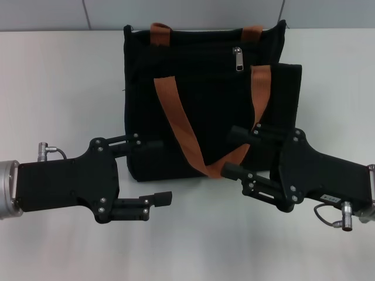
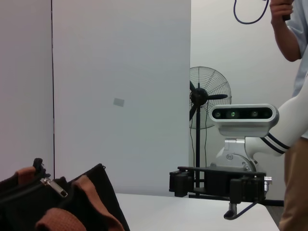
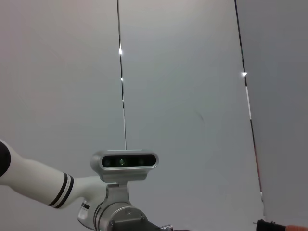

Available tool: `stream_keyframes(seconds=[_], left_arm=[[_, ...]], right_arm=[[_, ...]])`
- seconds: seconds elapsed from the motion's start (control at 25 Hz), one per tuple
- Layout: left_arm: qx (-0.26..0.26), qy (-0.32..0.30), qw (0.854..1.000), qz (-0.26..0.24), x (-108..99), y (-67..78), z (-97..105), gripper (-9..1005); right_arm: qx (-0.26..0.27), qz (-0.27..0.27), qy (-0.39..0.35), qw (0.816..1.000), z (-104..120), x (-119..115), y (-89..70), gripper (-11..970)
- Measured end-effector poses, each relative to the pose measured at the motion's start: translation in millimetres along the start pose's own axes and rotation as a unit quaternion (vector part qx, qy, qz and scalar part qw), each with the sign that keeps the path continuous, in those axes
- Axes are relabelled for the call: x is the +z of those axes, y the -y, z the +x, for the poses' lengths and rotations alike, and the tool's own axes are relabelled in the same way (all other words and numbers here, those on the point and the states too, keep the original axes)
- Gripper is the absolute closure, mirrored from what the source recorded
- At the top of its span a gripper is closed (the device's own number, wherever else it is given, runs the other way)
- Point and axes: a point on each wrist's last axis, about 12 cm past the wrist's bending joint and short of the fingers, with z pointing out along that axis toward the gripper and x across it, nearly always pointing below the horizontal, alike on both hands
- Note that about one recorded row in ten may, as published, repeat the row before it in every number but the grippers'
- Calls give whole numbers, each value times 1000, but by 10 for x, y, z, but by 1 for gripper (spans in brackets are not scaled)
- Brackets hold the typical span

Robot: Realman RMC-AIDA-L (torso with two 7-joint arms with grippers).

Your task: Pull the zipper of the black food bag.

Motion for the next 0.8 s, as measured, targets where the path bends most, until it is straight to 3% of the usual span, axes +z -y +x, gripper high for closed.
stream_keyframes(seconds=[0.8], left_arm=[[4, 0, 1000, -5, -7, 32, 37, 198]], right_arm=[[4, 5, 1, 1000, 15, 3, -10, 413]])
